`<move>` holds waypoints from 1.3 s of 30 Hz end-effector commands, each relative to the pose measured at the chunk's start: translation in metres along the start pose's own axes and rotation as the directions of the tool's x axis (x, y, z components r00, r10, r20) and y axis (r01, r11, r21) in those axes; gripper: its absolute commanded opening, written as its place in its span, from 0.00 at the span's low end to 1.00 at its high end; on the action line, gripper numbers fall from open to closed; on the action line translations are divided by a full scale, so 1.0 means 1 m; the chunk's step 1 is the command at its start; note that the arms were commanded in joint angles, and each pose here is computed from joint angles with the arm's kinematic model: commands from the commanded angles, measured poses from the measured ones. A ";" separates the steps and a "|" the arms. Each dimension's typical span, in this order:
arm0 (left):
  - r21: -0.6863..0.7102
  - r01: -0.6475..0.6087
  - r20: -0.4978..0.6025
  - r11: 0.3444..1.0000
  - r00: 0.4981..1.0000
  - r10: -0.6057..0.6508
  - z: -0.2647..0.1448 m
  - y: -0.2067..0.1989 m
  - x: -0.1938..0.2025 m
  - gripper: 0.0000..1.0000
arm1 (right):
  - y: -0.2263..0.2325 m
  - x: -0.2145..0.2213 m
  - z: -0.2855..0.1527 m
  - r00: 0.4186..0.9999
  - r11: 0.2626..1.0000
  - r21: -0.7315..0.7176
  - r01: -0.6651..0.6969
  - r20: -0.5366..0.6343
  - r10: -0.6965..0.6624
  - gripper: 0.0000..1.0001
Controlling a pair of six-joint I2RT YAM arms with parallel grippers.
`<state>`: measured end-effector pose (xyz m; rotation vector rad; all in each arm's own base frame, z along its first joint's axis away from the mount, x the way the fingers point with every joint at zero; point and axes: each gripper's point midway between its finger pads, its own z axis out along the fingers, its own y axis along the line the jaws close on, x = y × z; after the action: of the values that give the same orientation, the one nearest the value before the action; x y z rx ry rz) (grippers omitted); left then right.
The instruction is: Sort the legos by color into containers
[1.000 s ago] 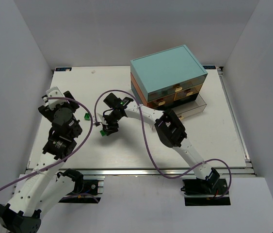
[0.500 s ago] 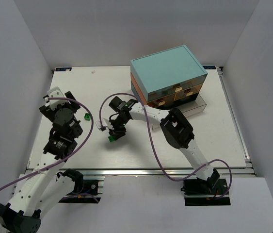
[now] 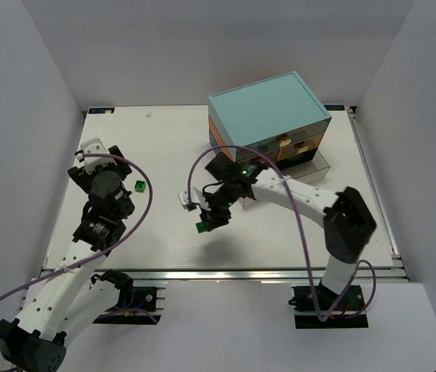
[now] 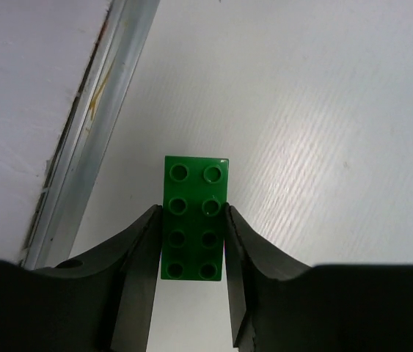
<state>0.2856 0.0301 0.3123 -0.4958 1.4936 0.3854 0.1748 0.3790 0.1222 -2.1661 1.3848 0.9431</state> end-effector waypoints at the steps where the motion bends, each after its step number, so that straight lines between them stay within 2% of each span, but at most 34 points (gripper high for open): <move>1: 0.056 0.003 -0.007 0.998 1.000 -0.003 0.003 -0.013 0.005 0.85 | 0.001 0.007 -0.031 0.999 0.991 0.130 -0.040 -0.009 0.041 0.00; 6: 0.150 -0.021 -0.040 0.988 0.999 0.027 0.006 -0.038 0.015 0.86 | -0.023 0.035 -0.082 0.996 0.926 0.376 -0.040 -0.060 0.067 0.00; 7: 0.170 -0.065 -0.074 0.983 0.994 0.078 0.007 -0.043 0.028 0.87 | -0.022 0.040 -0.090 0.995 0.913 0.407 -0.029 -0.076 0.065 0.00; 13: 0.309 -0.114 -0.158 0.944 0.973 0.169 0.008 -0.078 0.056 0.88 | -0.045 0.077 -0.149 0.970 0.801 0.586 0.122 -0.240 0.028 0.00; 18: 0.392 -0.146 -0.226 0.908 0.942 0.249 0.008 -0.100 0.084 0.91 | -0.054 0.095 -0.175 0.923 0.742 0.609 0.279 -0.384 -0.032 0.00; 20: 0.411 -0.150 -0.243 0.899 0.933 0.267 0.008 -0.105 0.090 0.91 | -0.061 0.103 -0.187 0.886 0.713 0.602 0.359 -0.459 -0.058 0.00; 22: 0.420 -0.158 -0.258 0.893 0.923 0.284 0.008 -0.108 0.096 0.91 | -0.063 0.112 -0.189 0.861 0.714 0.574 0.400 -0.502 -0.078 0.00; 26: 0.424 -0.157 -0.261 0.892 0.922 0.287 0.008 -0.109 0.098 0.92 | -0.071 0.121 -0.191 0.847 0.711 0.565 0.420 -0.525 -0.083 0.00; 28: 0.422 -0.158 -0.260 0.893 0.922 0.286 0.008 -0.109 0.098 0.92 | -0.077 0.123 -0.188 0.844 0.710 0.564 0.423 -0.530 -0.082 0.05; 31: 0.421 -0.164 -0.264 0.892 0.919 0.294 0.008 -0.108 0.101 0.92 | -0.083 0.130 -0.186 0.836 0.710 0.562 0.424 -0.544 -0.069 0.22; 34: 0.425 -0.166 -0.267 0.890 0.916 0.299 0.009 -0.110 0.103 0.93 | -0.087 0.134 -0.182 0.838 0.713 0.563 0.418 -0.542 -0.063 0.31; 35: 0.433 -0.166 -0.269 0.886 0.914 0.303 0.008 -0.111 0.104 0.93 | -0.087 0.135 -0.181 0.838 0.714 0.562 0.417 -0.543 -0.062 0.40; 39: 0.453 -0.173 -0.289 0.875 0.900 0.327 0.008 -0.117 0.111 0.93 | -0.091 0.136 -0.182 0.845 0.705 0.582 0.405 -0.533 -0.045 0.53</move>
<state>0.3543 -0.0644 0.1976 -0.0165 1.9576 0.2103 0.3426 0.2117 0.1368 -1.9818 1.3601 -0.2013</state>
